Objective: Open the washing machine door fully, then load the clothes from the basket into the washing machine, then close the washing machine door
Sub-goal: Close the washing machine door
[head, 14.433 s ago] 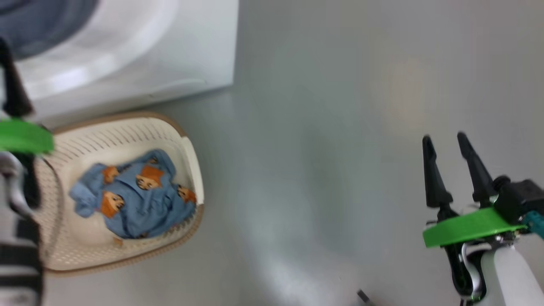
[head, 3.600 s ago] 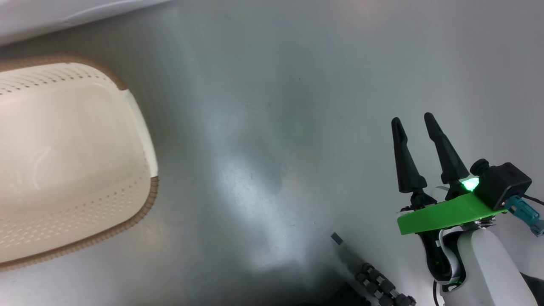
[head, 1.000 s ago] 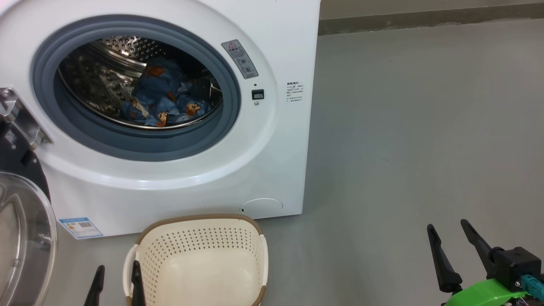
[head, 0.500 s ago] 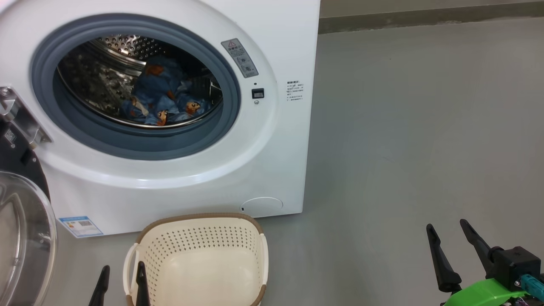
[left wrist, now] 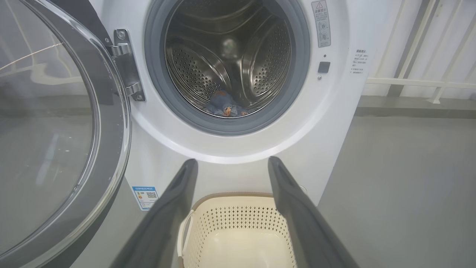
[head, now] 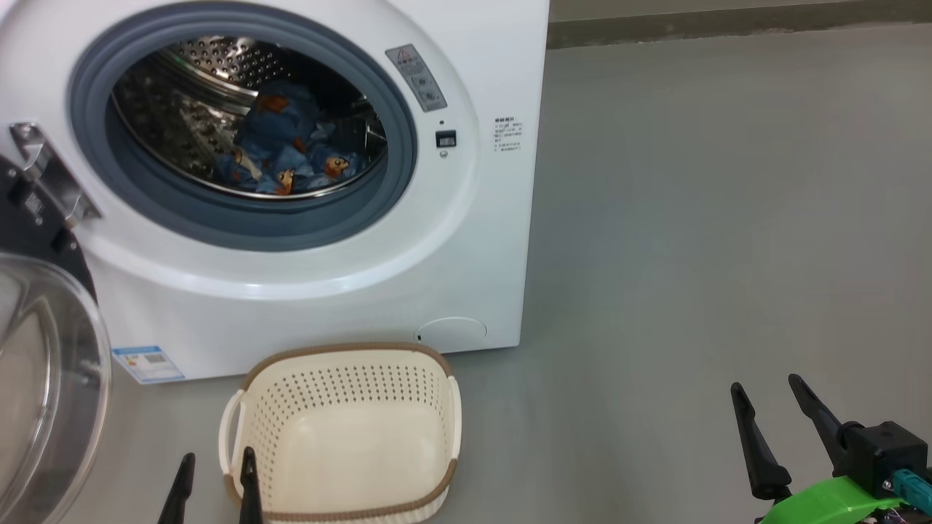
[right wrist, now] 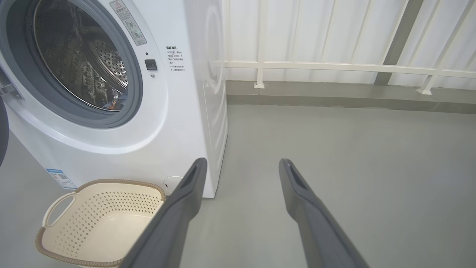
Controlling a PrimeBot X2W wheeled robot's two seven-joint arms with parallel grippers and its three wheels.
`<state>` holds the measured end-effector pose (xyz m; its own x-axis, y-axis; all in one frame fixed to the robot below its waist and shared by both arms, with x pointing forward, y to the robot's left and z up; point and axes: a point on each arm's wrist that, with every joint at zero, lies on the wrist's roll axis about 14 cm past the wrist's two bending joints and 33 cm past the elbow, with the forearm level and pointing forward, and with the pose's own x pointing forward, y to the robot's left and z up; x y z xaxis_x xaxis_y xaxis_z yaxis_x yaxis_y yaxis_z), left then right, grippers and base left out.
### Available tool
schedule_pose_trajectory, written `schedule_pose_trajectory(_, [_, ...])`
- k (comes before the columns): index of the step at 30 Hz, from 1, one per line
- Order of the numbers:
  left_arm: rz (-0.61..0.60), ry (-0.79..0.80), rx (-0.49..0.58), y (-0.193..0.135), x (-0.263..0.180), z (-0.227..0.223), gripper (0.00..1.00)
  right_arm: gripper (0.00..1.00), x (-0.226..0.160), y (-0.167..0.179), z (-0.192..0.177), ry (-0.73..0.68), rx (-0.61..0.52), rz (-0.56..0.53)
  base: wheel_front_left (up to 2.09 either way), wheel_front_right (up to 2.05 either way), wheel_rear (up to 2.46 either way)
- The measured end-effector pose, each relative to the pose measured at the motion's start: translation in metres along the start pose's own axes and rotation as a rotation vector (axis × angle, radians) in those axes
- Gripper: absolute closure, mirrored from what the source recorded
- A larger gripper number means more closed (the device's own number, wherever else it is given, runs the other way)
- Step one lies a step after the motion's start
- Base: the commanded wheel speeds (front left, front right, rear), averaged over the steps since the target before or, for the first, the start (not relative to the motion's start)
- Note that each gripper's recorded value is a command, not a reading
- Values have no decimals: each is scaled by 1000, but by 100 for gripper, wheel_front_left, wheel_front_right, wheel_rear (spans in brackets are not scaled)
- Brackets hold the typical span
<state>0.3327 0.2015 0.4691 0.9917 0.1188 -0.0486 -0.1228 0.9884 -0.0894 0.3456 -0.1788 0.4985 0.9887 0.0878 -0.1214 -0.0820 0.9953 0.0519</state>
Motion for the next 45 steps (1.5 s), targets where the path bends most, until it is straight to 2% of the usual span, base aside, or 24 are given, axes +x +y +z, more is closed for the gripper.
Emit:
schedule_pose_trajectory(11, [-21, -17, -9, -3, -1, 5, 0, 0, -2, 1, -1, 3, -1, 3, -107, 107, 0])
schedule_pose_trajectory(27, [-23, -22, 12, -3, -3, 6, 0, 0, -4, 2, -2, 4, 3, 3, -4, 4, 0])
schedule_pose_trajectory(37, [41, -27, 12, 18, -13, 7, 0, 0, 8, 19, -1, 6, -3, 60, 0, 0, 0])
schedule_pose_trajectory(45, [145, -51, 12, 48, -31, 15, 0, 0, 26, 53, -1, 13, -15, 168, 0, 0, 0])
